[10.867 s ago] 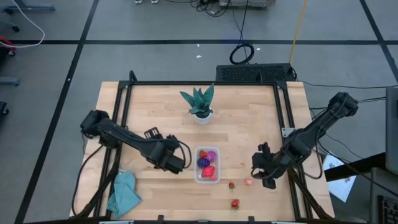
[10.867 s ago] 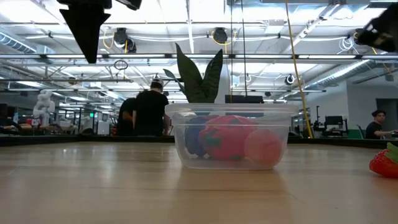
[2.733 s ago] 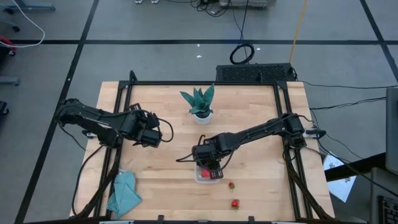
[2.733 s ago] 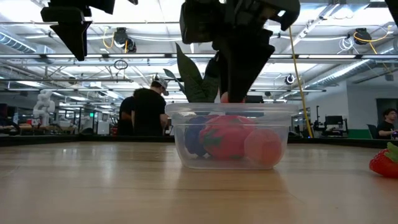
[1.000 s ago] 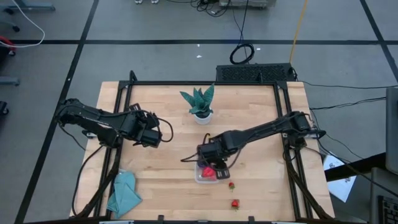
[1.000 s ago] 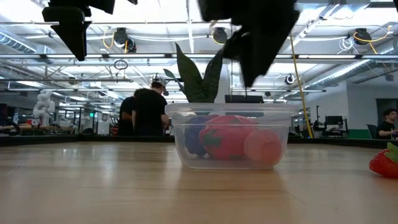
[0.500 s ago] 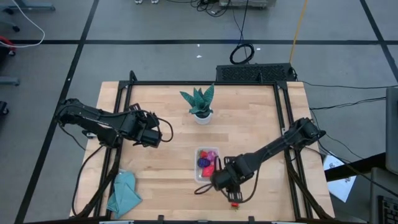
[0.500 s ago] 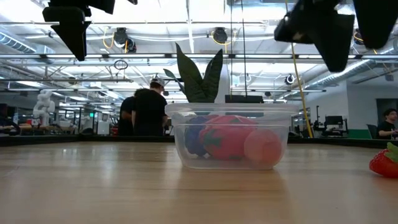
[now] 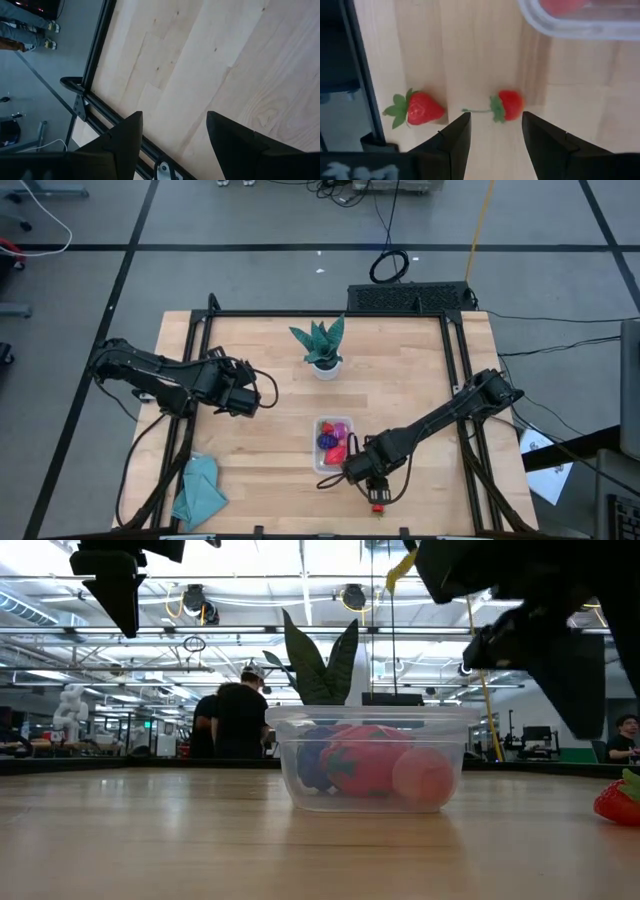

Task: Pick and placing Produce into tupperware
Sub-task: Put the top red strawberry into the transparent bin

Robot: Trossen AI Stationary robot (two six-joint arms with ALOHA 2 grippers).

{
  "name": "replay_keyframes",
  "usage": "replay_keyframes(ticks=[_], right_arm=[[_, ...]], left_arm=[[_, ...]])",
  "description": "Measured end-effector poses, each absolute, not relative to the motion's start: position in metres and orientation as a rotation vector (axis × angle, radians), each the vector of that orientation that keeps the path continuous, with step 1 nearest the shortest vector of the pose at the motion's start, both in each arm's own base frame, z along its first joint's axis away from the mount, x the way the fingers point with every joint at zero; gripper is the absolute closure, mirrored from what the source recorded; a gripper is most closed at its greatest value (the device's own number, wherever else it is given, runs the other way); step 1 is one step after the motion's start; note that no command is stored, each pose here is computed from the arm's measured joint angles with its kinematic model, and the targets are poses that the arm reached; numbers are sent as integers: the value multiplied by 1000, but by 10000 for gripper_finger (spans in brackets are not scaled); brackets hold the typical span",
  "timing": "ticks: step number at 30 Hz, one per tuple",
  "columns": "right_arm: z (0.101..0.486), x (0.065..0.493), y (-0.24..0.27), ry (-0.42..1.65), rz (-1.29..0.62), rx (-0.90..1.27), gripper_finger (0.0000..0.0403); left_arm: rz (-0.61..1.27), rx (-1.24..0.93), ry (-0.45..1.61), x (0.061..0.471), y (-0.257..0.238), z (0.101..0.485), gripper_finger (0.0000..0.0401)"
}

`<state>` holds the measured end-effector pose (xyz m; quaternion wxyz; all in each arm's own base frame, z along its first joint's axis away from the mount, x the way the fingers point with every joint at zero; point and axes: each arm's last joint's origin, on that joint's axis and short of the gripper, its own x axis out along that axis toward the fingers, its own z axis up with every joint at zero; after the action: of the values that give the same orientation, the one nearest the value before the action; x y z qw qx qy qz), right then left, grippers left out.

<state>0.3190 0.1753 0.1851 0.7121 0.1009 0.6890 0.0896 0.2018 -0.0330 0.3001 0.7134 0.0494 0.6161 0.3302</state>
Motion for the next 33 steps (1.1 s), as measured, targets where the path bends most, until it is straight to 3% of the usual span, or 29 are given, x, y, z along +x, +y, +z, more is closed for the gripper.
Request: replay_keyframes(ticks=[12, 33], right_arm=[[161, 313, 174, 1515, 239, 278, 234], [159, 315, 173, 1479, 251, 226, 234]], left_arm=[[734, 106, 1365, 202, -33, 300, 176], [738, 99, 1362, 202, -33, 300, 176]])
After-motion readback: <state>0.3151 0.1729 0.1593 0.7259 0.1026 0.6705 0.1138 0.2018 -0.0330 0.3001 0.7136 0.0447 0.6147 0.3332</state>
